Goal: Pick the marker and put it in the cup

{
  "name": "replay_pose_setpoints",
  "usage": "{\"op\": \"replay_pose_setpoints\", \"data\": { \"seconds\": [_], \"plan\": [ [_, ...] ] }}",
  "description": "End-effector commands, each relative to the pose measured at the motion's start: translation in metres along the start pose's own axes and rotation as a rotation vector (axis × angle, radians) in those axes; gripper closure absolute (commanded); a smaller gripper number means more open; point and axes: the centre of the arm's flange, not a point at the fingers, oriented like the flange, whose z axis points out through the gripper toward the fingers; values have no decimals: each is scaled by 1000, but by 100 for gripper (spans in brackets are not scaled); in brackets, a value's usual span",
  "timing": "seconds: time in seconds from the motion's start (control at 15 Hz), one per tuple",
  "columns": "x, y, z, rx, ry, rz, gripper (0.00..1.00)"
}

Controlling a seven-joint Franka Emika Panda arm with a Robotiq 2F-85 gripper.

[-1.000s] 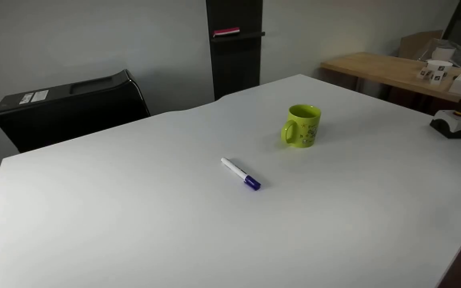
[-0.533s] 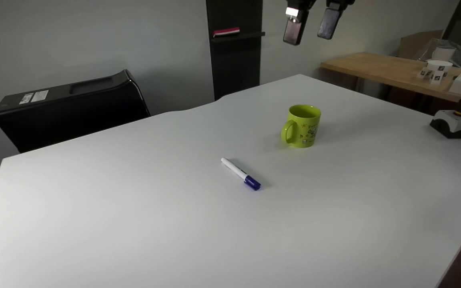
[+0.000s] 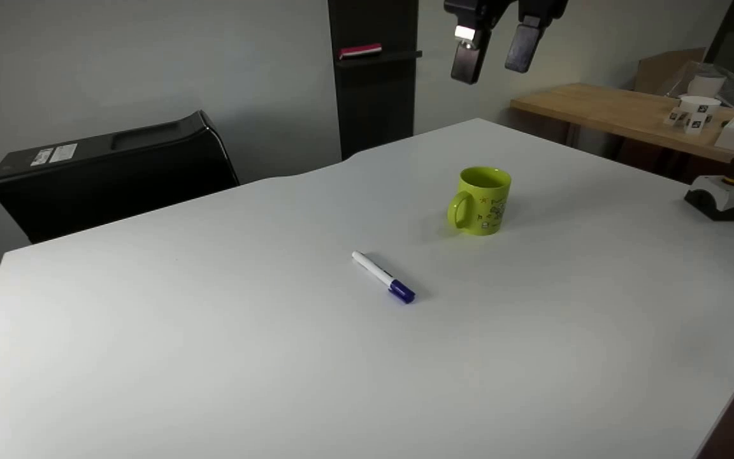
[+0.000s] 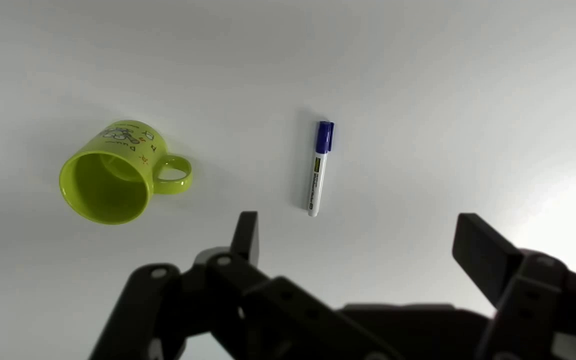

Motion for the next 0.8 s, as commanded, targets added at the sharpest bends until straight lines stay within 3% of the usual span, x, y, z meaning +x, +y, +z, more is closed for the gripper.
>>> {"op": "replay_pose_setpoints", "data": {
  "seconds": [0.0, 0.47, 0.73],
  "plan": [
    [0, 0, 0, 0, 0, 0, 0],
    [8, 12, 81, -24, -94, 14, 0],
    [10, 14, 125, -62, -43, 1, 0]
  ]
}}
